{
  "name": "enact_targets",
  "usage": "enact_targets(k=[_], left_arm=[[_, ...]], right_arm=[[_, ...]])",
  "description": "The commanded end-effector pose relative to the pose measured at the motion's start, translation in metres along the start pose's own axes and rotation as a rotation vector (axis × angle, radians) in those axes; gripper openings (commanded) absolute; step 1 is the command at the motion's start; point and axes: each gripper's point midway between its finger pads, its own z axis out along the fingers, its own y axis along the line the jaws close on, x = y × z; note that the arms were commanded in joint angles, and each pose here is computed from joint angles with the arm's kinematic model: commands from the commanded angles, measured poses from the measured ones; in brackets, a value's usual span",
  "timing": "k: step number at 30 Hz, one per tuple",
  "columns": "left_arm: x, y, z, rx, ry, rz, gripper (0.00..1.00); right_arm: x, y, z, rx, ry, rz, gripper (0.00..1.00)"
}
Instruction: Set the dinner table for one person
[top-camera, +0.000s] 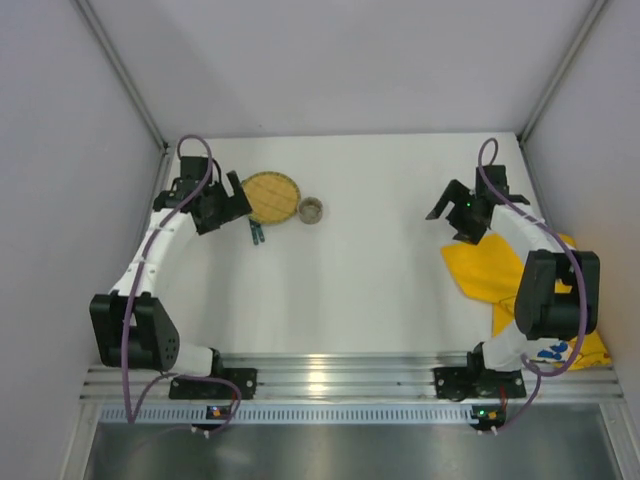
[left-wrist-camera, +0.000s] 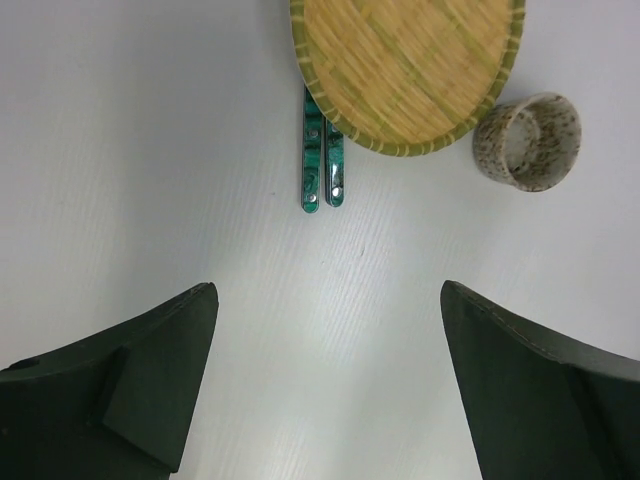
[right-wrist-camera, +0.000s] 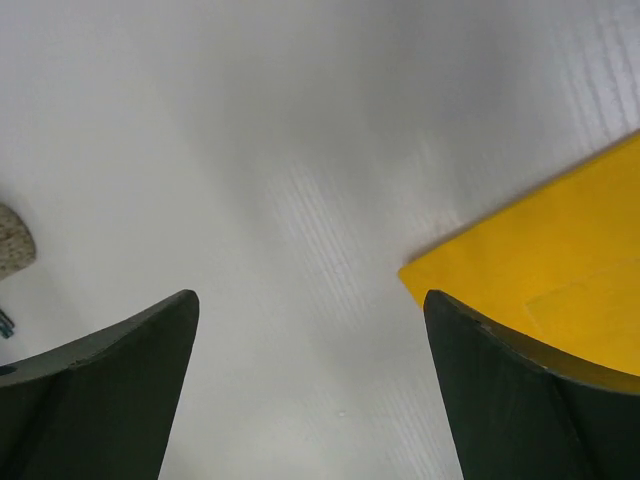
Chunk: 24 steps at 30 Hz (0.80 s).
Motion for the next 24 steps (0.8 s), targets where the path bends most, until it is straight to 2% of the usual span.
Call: enact_targets(k=[1,2,4,7,11,12,14,20,24], left_arm=[[-0.021,0.001,-0.032,-0.001,-0.116,0.034,0.98],[-0.018,0.006,-0.028,-0.022,-0.105,0.031,0.98],[-0.004,0.020,-0.016,-0.069,-0.019,0.002,0.98],[0.009,0.018,-0.014,-0.025,0.060,0.001,0.98],[0.011,0.006,-0.026,0.061,0.044,0.031,0.98],[0.014,0.004,-0.028,0.075,0.053,0.035,0.98],[0.023,0.009,-0.025,0.065,0.076,0.037,0.98],[0.039,0.014,-0.013,0.062,0.107,0.017,0.95],[0.037,0.016,-0.018,0.055,0.087,0.028,0.94]], right_arm=[[-0.018,-0.017,-0.009,0.102,-0.017,-0.093,0.95],[-0.028,-0.022,-0.011,0.144,-0.040,-0.101,0.95],[-0.026,-0.035,-0.008,0.194,-0.004,-0.097,0.96],[-0.028,-0.049,0.000,0.230,0.027,-0.066,0.96],[-0.039,-0.067,0.016,0.298,0.043,-0.083,0.97],[-0.034,-0.074,0.026,0.319,0.083,-0.082,0.97],[-0.043,-0.083,0.030,0.361,0.083,-0.094,0.97],[-0.031,-0.097,0.048,0.386,0.172,-0.090,0.97],[-0.006,-0.101,0.047,0.402,0.239,-0.080,0.89]])
